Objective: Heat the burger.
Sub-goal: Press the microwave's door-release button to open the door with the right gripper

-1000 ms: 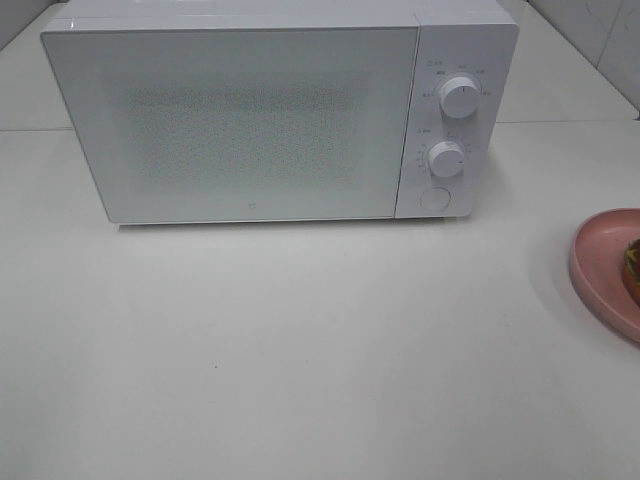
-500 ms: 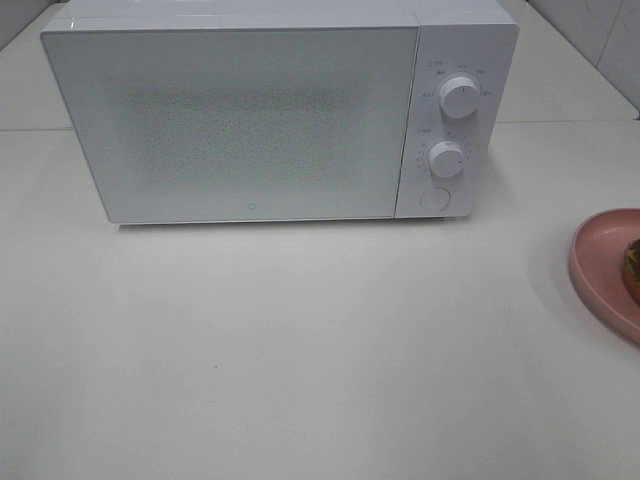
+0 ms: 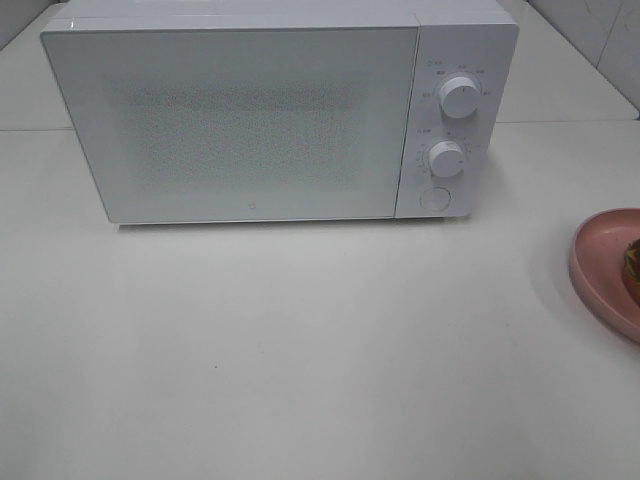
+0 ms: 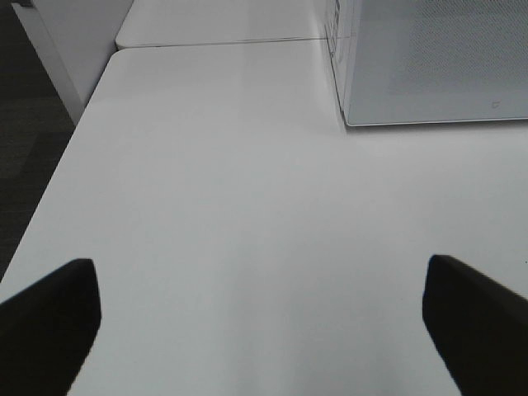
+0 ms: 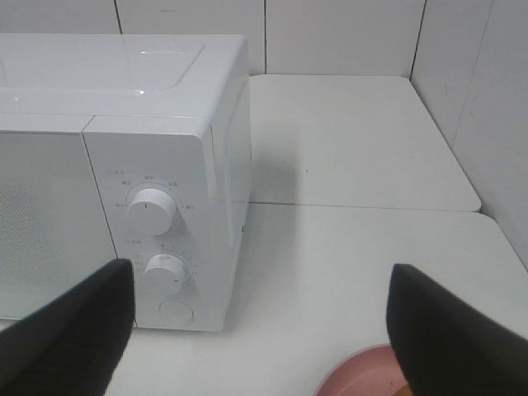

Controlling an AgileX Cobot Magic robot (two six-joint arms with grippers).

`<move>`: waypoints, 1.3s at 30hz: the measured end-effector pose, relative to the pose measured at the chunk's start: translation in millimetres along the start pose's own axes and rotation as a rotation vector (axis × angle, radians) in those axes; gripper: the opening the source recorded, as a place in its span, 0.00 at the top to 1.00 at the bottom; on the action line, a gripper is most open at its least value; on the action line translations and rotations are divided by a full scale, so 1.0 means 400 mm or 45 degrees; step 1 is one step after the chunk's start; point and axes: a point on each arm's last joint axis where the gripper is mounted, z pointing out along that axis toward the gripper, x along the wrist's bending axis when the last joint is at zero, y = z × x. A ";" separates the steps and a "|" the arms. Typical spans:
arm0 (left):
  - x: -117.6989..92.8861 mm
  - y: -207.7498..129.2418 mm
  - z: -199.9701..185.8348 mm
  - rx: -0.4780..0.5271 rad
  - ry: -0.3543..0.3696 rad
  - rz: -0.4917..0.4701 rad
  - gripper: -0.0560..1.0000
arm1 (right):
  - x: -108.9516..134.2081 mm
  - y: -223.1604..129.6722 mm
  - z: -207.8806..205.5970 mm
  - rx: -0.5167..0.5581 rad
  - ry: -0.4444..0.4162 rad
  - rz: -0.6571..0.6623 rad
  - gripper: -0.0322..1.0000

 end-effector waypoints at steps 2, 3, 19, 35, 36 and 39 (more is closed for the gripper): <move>0.000 0.000 0.000 -0.001 0.000 0.000 0.01 | 0.001 -0.002 0.026 0.007 0.004 -0.001 0.23; 0.000 0.000 0.000 -0.001 0.000 0.000 0.01 | 0.001 -0.002 0.026 0.007 0.004 -0.001 0.23; 0.000 0.000 0.000 -0.001 0.000 0.000 0.01 | 0.003 -0.065 0.154 0.075 0.023 0.000 0.23; 0.000 0.001 0.000 -0.005 0.001 0.000 0.01 | 0.064 -0.189 0.192 0.148 0.195 -0.025 0.23; 0.000 0.001 0.000 -0.005 0.001 0.000 0.01 | 0.071 -0.199 0.194 0.159 0.212 -0.030 0.23; 0.000 0.001 0.000 -0.005 0.002 0.001 0.01 | 0.087 -0.220 0.199 0.187 0.251 -0.029 0.23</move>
